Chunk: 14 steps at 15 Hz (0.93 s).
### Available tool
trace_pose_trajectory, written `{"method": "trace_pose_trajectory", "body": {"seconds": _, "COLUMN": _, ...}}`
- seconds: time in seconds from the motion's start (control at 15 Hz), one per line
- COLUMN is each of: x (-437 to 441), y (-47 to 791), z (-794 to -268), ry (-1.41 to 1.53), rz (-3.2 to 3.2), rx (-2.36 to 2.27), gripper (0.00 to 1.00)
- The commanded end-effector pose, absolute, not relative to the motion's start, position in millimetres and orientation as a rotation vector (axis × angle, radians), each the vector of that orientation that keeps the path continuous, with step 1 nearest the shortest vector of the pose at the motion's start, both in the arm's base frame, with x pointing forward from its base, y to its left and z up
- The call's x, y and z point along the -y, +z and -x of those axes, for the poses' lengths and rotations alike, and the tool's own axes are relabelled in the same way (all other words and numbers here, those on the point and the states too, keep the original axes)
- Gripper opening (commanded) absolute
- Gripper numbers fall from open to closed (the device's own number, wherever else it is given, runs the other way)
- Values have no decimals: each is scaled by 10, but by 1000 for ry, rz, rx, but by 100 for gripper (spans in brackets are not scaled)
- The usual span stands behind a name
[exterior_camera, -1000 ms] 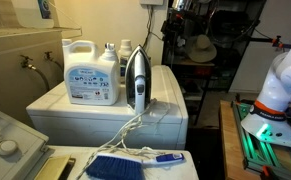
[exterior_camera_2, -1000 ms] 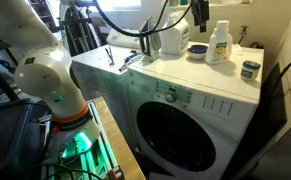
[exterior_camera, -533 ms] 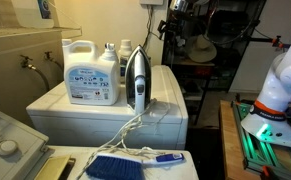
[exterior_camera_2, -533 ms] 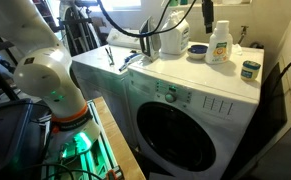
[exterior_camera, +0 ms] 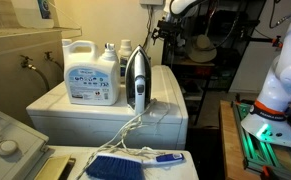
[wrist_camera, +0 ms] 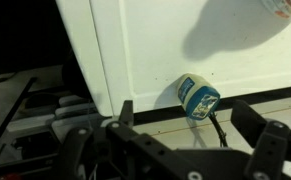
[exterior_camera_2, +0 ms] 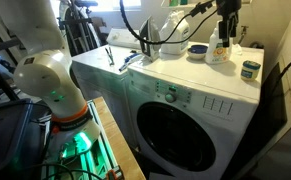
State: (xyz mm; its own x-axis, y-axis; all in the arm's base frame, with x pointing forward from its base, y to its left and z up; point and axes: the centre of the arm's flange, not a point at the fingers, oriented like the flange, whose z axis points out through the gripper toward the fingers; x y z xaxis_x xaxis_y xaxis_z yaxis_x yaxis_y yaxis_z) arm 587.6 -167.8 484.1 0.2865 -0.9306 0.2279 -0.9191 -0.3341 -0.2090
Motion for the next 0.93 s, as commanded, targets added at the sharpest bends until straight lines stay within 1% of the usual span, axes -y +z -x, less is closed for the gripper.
{"method": "trace_pose_trajectory", "body": {"seconds": 0.0, "x": 1986, "y": 4686, "z": -6153, "ry": -436, "rz": 2358, "rx": -1975, "gripper": 100}}
{"method": "trace_pose_trajectory", "body": {"seconds": 0.13, "x": 2111, "y": 4611, "z": -6223, "ry": -432, "rz": 2321, "rx": -2020, "gripper": 100}}
{"method": "trace_pose_trajectory", "body": {"seconds": 0.6, "x": 2184, "y": 4258, "z": -6511, "ry": -383, "rz": 2389, "rx": -1875, "gripper": 100}}
{"method": "trace_pose_trajectory", "body": {"seconds": 0.87, "x": 2236, "y": 4161, "z": -6687, "ry": -476, "rz": 2476, "rx": -1773, "gripper": 100}}
